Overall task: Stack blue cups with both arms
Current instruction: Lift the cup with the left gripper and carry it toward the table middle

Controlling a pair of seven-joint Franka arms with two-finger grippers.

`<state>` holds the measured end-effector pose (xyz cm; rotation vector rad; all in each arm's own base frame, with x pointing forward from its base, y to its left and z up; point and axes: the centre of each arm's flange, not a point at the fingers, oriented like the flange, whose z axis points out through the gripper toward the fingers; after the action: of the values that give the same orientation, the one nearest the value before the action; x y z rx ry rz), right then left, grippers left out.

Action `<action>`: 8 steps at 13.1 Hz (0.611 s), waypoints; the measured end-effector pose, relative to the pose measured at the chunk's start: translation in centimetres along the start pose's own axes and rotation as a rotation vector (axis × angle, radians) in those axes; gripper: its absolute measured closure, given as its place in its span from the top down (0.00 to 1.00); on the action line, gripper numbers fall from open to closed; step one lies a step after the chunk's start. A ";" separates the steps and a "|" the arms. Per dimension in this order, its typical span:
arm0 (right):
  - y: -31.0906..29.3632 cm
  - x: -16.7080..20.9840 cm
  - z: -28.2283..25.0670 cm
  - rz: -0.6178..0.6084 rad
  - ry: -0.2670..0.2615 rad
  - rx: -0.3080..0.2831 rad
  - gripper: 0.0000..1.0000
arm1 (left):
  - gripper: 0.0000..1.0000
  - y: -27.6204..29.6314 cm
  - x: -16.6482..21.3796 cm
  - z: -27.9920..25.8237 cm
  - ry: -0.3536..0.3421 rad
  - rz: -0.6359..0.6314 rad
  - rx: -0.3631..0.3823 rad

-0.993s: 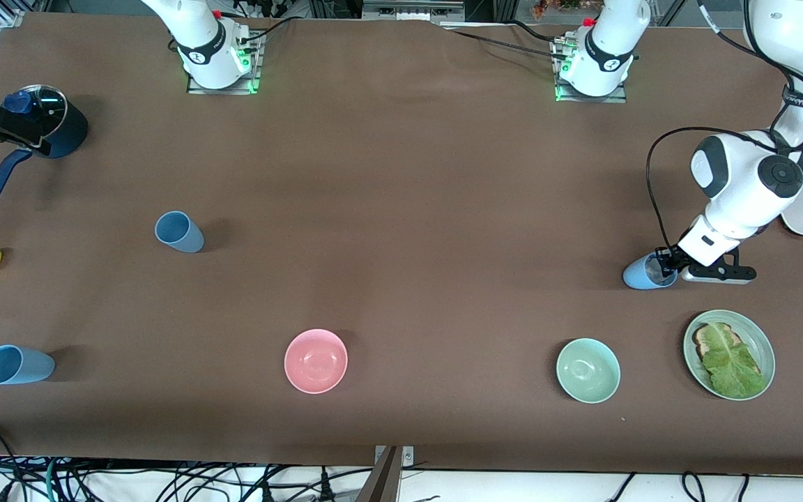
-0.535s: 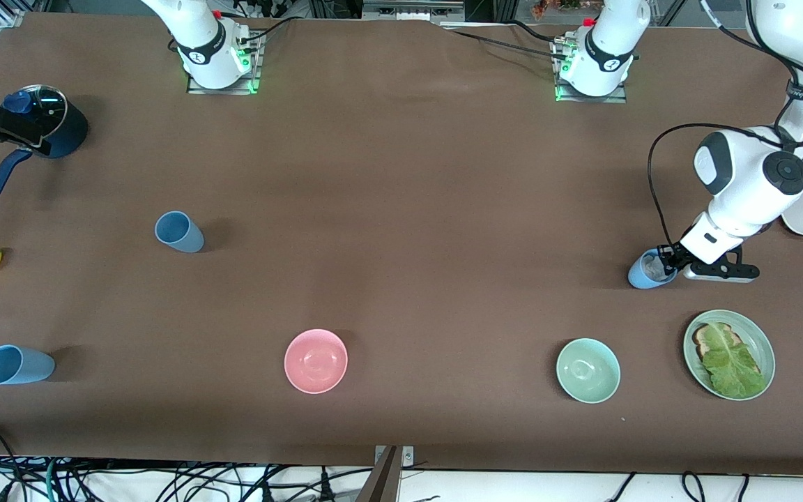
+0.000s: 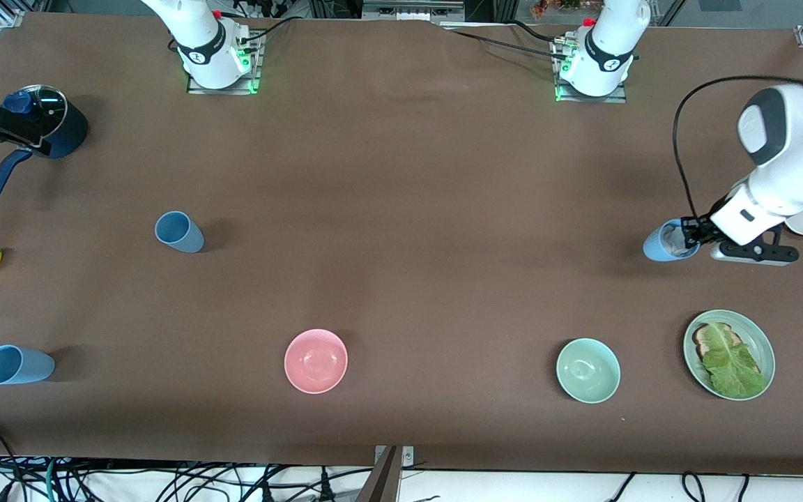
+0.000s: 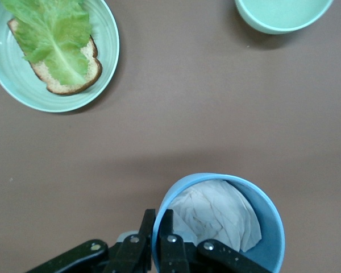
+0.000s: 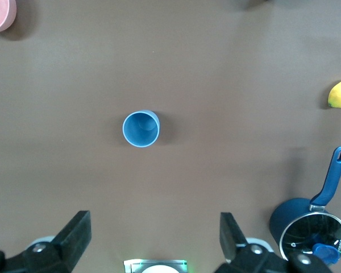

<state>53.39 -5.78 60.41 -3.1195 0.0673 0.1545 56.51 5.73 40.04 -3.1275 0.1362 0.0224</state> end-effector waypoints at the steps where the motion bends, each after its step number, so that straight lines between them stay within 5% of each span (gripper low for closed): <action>1: 0.0 0.0 0.0 0.000 0.000 0.000 1.00 | 0.07 0.2 0.3 -2.7 -0.020 0.003 -0.005; 4: 0.0 0.0 0.0 0.000 0.000 0.000 1.00 | 0.07 2.3 1.4 -9.1 -0.034 0.008 -0.010; 8: 0.0 0.0 0.0 0.000 0.000 0.000 1.00 | 0.07 10.7 2.2 -11.2 -0.029 -0.061 -0.008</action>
<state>53.39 -5.80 60.40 -3.1195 0.0678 0.1548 57.94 -5.28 51.08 -3.1357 0.0413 0.0675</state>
